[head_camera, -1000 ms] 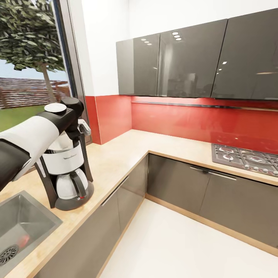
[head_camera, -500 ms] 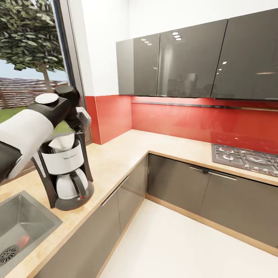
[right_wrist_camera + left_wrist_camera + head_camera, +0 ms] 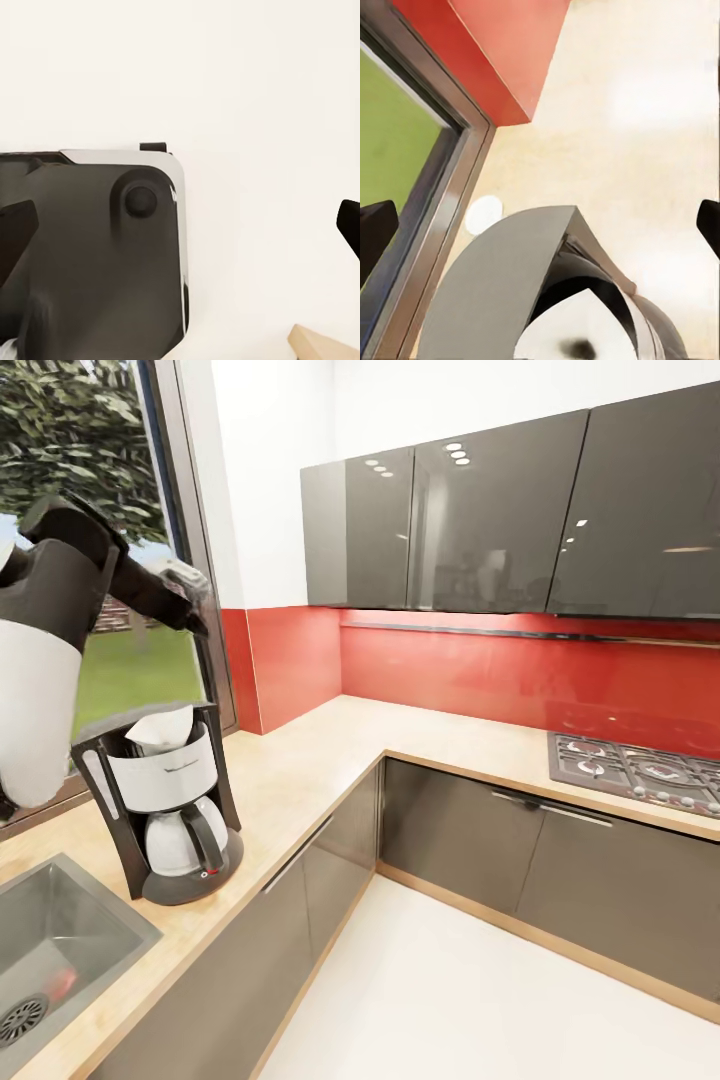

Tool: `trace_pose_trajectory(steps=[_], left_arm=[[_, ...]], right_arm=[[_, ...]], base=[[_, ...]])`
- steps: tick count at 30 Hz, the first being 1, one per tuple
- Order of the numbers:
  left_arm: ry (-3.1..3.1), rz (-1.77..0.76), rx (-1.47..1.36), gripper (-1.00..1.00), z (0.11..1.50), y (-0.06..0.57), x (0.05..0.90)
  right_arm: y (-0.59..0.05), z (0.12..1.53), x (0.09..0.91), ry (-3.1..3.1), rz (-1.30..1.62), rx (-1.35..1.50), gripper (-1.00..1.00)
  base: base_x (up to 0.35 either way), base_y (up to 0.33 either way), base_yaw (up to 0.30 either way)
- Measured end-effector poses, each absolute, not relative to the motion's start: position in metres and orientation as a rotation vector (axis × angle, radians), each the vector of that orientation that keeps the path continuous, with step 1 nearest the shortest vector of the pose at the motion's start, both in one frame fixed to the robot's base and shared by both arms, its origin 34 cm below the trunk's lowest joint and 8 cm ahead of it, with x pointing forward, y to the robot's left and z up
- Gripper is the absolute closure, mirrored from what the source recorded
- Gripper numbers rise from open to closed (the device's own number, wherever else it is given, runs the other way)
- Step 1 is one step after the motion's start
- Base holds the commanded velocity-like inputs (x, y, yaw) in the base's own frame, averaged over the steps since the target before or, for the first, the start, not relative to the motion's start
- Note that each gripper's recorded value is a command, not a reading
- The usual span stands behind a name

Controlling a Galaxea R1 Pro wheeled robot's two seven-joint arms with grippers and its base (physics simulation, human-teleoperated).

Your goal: Set up a coffee station on the kitchen countertop: keep the coffee maker on the countertop, move the bottle of coffee from the kitchen shelf to the counter next to the coffee maker, place a paper coffee filter on top of the coffee maker, put the saucer next to the coffee maker with the coffee cup on the saucer, and place the electric kettle next to the coffee maker.

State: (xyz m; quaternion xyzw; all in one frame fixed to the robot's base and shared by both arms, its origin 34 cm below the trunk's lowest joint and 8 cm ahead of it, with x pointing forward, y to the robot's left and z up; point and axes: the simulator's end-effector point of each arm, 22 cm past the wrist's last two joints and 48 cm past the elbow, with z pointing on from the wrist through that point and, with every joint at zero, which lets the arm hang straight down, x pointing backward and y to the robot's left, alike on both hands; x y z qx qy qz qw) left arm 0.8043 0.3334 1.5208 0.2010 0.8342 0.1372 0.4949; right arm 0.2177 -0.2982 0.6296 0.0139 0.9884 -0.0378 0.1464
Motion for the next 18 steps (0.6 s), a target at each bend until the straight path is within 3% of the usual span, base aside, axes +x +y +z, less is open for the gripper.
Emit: trace_pose_trajectory(steps=[9,18], left_arm=[[1.911,0.123,0.607,-1.00,1.455,0.226,0.802],[1.904,-0.115,0.638,-1.00,1.408,0.190,0.789]], right_arm=[[-0.300,0.630,0.220,2.840,-0.109,0.050,-1.00],[-0.300,0.631,0.222,2.834,-0.110,0.050,-1.00]], base=[[0.000,0.000,-0.223],[0.000,0.000,-0.279]])
